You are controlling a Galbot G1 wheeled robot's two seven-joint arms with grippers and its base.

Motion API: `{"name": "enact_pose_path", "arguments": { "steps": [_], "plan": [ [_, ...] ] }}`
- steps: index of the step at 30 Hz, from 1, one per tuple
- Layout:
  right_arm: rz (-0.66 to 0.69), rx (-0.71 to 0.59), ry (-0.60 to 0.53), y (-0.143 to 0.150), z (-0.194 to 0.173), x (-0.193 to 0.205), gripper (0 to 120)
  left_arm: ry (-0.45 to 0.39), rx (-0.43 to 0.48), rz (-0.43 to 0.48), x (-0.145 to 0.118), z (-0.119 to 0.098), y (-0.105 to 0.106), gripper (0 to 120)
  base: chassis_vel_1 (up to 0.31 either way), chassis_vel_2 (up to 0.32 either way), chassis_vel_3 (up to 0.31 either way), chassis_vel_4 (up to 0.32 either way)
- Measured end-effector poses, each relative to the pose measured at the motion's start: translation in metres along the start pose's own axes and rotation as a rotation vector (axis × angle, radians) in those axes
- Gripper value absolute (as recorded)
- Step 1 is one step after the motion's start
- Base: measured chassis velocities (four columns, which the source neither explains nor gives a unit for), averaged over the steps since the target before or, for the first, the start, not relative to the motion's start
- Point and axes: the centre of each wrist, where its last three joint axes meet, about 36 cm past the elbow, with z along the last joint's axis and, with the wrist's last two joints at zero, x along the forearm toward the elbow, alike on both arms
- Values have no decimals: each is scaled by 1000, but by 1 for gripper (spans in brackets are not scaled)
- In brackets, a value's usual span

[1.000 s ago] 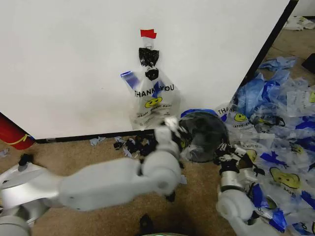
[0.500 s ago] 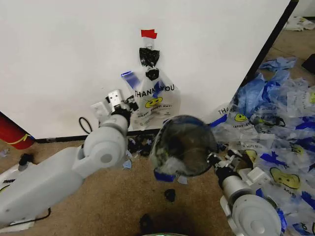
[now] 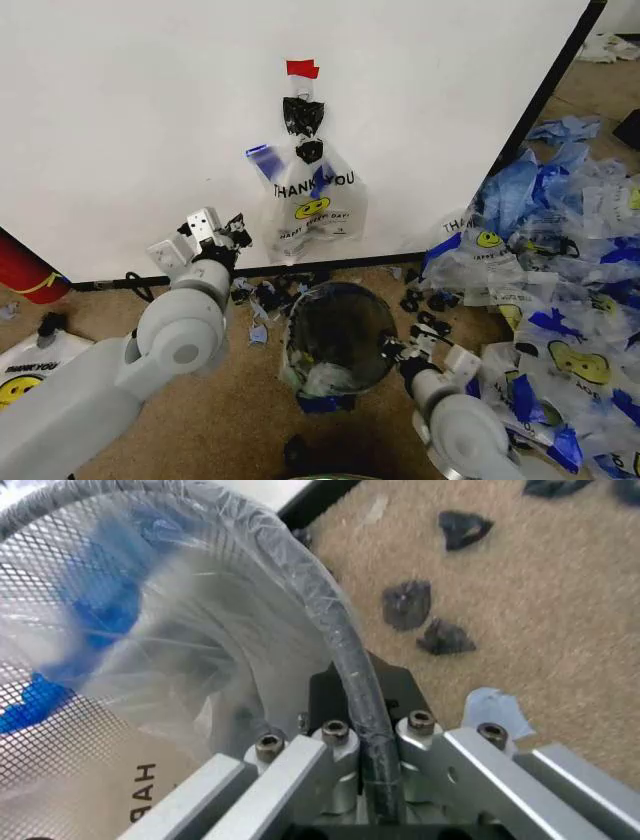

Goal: Pick up the garbage bag from the wall and place it over the trash bin.

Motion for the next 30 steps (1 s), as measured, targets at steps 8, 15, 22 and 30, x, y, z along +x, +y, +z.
{"name": "enact_pose_path", "arguments": {
  "steps": [8,15,22,30],
  "plan": [
    [22,45,-2,4,13,-21,0,11,2,-3,4,8,2,0,0,0,0,0],
    [17,98,-24,-2,20,-30,0,20,13,1,1,13,1,0,0,0,0,0],
    [22,76,-17,-4,26,-41,15,22,10,17,0,17,0,0,0,0,0,0],
    [34,81,-4,-5,26,-38,45,26,7,17,3,18,1,0,0,0,0,0]
  ]
}}
